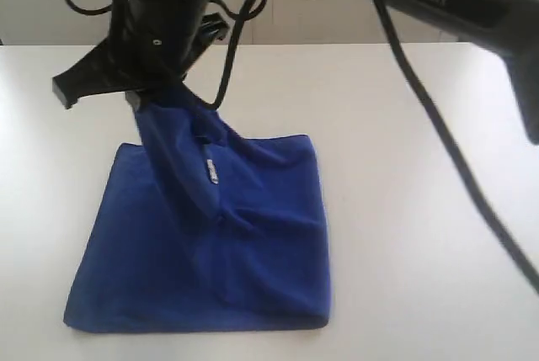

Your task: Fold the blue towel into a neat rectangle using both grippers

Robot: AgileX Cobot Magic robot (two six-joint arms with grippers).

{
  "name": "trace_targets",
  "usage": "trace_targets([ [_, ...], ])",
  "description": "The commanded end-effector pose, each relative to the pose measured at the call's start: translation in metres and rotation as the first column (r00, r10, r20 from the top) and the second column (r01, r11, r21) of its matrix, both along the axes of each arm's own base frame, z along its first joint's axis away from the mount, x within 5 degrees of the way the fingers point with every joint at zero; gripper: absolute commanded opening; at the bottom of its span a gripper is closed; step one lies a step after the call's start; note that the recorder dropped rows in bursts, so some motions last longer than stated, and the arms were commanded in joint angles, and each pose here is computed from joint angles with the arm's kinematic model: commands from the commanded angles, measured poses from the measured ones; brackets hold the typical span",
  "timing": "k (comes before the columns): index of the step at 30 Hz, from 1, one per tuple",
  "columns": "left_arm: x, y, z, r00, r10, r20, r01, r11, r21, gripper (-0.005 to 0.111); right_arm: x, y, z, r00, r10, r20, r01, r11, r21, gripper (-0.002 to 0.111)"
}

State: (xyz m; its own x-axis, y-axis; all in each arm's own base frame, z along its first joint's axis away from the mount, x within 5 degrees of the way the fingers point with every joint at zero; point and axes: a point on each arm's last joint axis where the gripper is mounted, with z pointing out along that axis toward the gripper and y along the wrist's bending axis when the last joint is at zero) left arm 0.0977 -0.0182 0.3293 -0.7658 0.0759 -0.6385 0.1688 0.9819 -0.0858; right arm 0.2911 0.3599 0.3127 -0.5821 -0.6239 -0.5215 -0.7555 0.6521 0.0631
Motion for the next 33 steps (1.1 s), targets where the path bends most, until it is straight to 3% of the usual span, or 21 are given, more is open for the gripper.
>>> trace_targets([
  [1,-0.002,0.0,-0.002,1.0,0.0,-0.004,0.0,1.0,-0.003,0.0,-0.001,0.039,-0.064,0.996,0.058,-0.073,-0.058,0.998,0.007,0.0],
  [5,-0.002,0.0,-0.002,1.0,0.0,-0.004,0.0,1.0,-0.003,0.0,0.005,0.057,-0.126,0.99,0.047,-0.135,-0.051,0.998,-0.022,0.0],
  [8,-0.002,0.0,-0.002,1.0,0.0,-0.004,0.0,1.0,-0.003,0.0,0.008,0.062,-0.143,0.989,0.037,-0.146,-0.038,0.999,-0.001,0.001],
  [12,-0.002,0.0,-0.002,1.0,0.0,-0.004,0.0,1.0,-0.003,0.0,0.007,0.061,-0.13,0.99,0.042,-0.132,-0.04,0.999,0.012,0.021],
  [14,-0.002,0.0,-0.002,1.0,0.0,-0.004,0.0,1.0,-0.003,0.0,0.01,0.043,-0.085,0.992,0.033,-0.125,-0.031,0.999,0.018,0.045],
  [15,-0.002,0.0,-0.002,1.0,0.0,-0.004,0.0,1.0,-0.003,0.0,0.012,0.038,-0.076,0.993,0.025,-0.119,-0.023,0.999,0.023,0.047],
  [17,-0.002,0.0,-0.002,1.0,0.0,-0.004,0.0,1.0,-0.003,0.0,0.026,0.013,-0.053,0.994,0.005,-0.11,-0.004,1.0,0.013,0.046],
  [19,-0.002,0.0,-0.002,1.0,0.0,-0.004,0.0,1.0,-0.003,0.0,0.05,-0.016,-0.059,0.992,-0.011,-0.127,0.005,0.999,-0.051,0.042],
  [22,-0.002,0.0,-0.002,1.0,0.0,-0.004,0.0,1.0,-0.003,0.0,0.084,-0.062,-0.103,0.991,-0.06,-0.117,0.034,0.977,-0.211,0.012],
  [24,-0.002,0.0,-0.002,1.0,0.0,-0.004,0.0,1.0,-0.003,0.0,0.097,-0.078,-0.125,0.987,-0.104,-0.12,0.074,0.97,-0.23,0.0],
  [29,-0.002,0.0,-0.002,1.0,0.0,-0.004,0.0,1.0,-0.003,0.0,0.114,-0.085,-0.153,0.999,0.013,-0.051,-0.025,0.967,-0.252,0.0],
  [33,-0.002,0.0,-0.002,1.0,0.0,-0.004,0.0,1.0,-0.003,0.0,0.13,-0.099,-0.162,1.0,-0.015,0.004,0.015,0.963,-0.27,0.0],
])
